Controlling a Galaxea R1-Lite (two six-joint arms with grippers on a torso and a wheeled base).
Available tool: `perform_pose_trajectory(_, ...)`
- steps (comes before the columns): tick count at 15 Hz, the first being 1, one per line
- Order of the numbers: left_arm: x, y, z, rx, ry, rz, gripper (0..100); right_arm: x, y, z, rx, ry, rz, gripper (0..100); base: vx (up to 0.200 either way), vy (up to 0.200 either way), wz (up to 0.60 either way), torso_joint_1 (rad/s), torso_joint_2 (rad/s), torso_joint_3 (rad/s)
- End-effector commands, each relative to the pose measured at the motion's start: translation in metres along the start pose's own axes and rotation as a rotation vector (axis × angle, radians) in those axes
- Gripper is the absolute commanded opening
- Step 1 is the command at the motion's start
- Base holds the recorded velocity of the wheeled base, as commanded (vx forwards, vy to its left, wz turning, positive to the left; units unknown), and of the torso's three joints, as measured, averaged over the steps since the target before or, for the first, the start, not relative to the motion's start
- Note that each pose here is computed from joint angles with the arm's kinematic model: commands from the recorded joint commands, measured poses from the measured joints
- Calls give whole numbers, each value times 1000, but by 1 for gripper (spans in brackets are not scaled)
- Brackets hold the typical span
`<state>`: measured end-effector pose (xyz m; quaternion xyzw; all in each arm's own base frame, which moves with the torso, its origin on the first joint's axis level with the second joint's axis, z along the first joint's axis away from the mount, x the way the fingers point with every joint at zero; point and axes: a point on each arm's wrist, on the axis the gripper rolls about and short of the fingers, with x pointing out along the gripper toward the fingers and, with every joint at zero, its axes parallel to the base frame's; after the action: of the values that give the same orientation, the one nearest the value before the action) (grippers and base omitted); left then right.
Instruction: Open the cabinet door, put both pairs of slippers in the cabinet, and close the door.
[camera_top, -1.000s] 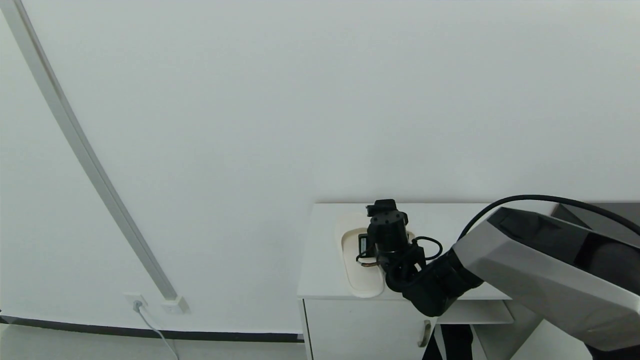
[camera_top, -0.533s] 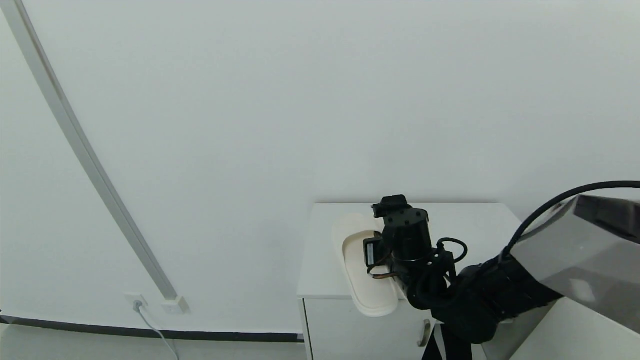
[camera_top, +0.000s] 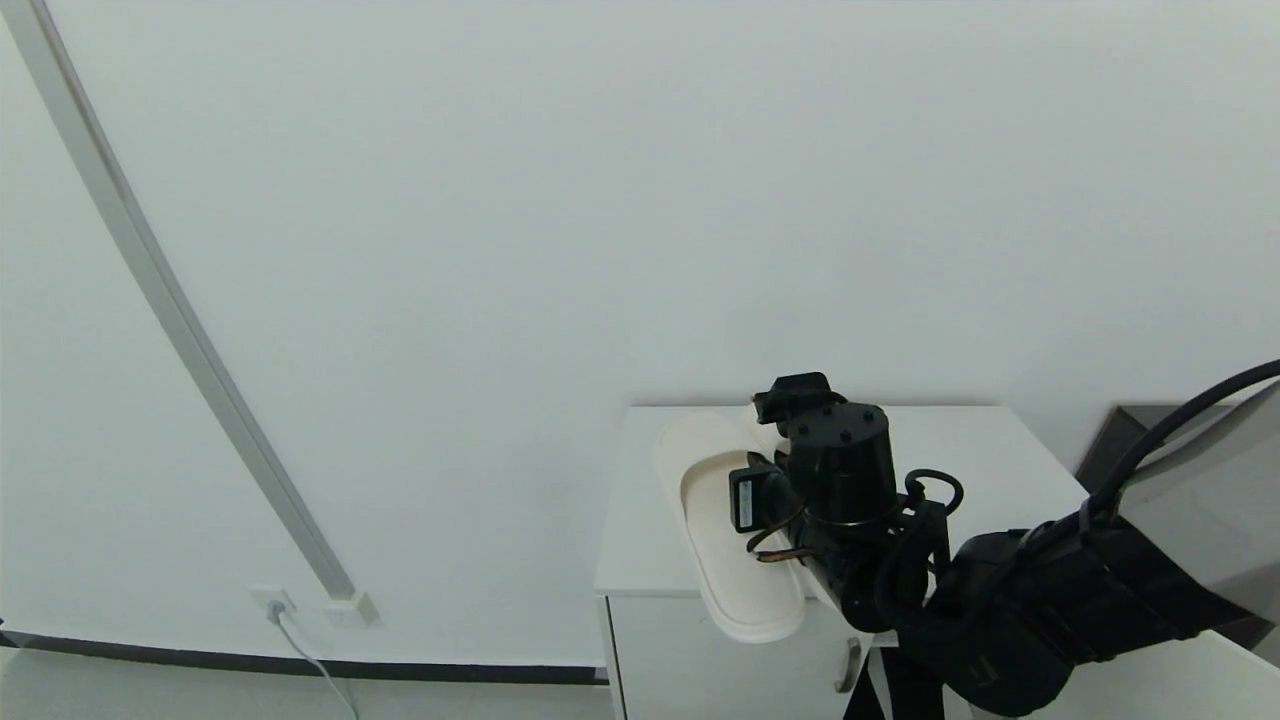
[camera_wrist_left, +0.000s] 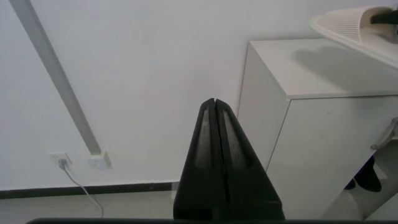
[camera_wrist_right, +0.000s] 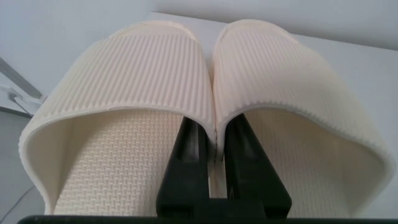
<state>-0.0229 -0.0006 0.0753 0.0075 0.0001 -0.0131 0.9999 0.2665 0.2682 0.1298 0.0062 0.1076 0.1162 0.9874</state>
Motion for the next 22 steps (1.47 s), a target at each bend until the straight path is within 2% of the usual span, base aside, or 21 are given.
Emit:
perform_pose_trajectory(1,0,0,0,0,0,-1,0,-1,0,1,1,-1,0,0,-200,0,0,2,2,-2)
perform_pose_trajectory(15,0,0,0,0,1,0,0,-1,-1,-2,-7,6,-4,0,-200,0,0,2,3,3)
perform_pose_trajectory(22,0,0,0,0,1,0,0,-2,-1,-3,-11,10,-3,0,0,0,0,0,0,0)
